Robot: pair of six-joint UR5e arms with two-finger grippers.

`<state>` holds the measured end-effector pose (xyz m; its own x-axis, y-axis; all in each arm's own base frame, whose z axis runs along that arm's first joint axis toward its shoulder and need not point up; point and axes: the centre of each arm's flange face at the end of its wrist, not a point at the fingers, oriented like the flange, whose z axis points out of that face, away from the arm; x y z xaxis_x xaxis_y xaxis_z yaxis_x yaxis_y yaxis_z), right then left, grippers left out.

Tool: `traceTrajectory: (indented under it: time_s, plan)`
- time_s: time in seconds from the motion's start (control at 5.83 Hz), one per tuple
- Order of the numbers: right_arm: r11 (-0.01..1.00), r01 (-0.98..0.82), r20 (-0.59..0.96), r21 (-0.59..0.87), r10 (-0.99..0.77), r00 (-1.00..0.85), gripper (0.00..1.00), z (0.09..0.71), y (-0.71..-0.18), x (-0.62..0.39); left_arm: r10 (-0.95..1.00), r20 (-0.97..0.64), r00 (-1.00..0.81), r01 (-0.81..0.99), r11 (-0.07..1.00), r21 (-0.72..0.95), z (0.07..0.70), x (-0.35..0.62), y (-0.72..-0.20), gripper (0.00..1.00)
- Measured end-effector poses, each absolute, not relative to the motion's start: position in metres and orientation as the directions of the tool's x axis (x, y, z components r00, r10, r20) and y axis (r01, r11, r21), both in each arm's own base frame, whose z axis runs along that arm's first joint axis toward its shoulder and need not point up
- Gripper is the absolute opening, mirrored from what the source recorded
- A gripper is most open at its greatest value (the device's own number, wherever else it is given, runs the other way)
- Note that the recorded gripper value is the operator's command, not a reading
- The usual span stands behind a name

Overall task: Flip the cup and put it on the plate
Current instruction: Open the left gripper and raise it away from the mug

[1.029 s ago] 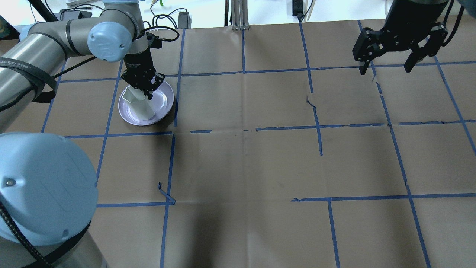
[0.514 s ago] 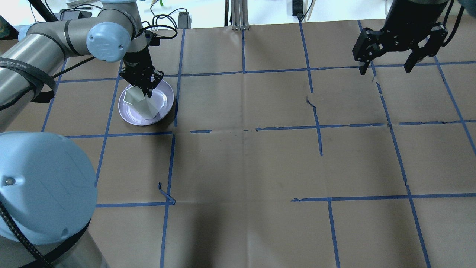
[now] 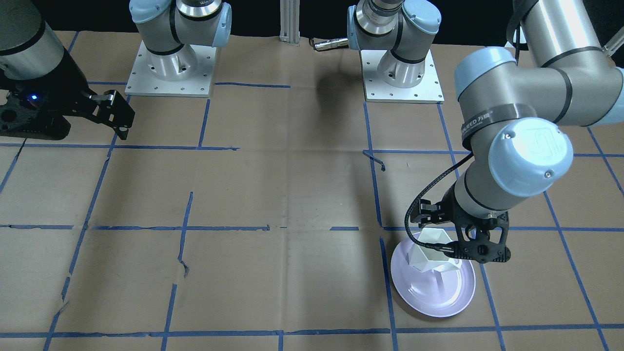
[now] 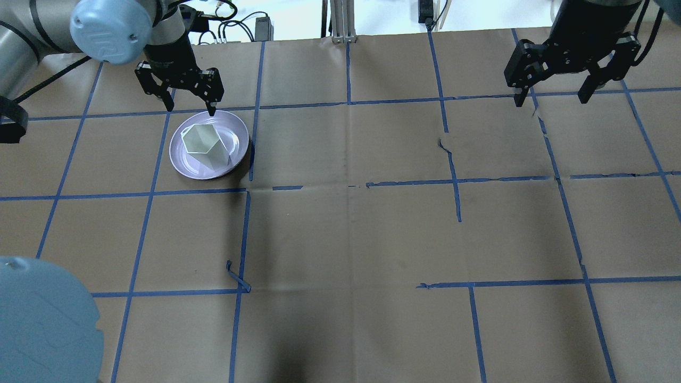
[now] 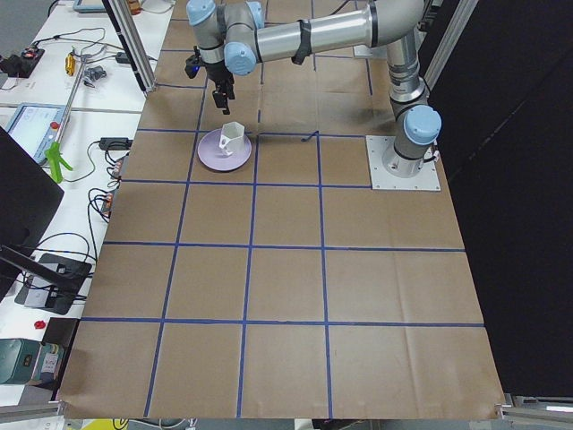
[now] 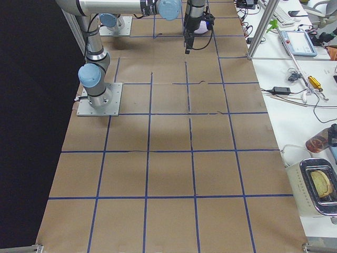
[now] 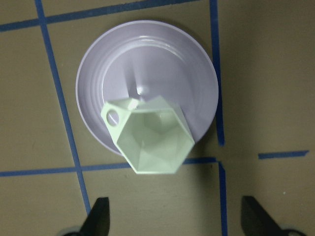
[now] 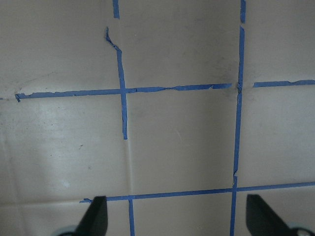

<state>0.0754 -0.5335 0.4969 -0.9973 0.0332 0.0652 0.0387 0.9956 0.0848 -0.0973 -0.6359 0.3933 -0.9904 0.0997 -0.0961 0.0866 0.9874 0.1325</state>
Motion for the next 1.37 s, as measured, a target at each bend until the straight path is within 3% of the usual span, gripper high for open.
traceTrajectory:
  time_s: [0.51,1.37]
  plan:
    - [0.996,0.039,0.065,0.086,0.033,-0.997,1.00,0.497,-0.533,0.075,0.023,-0.032,-0.999,0.020,0.997,0.078,0.477,-0.147,-0.571,0.99]
    - [0.996,0.039,0.065,0.086,0.033,-0.997,1.00,0.497,-0.533,0.075,0.029,-0.002,-1.000,0.029,0.996,0.080,0.490,-0.162,-0.541,0.99]
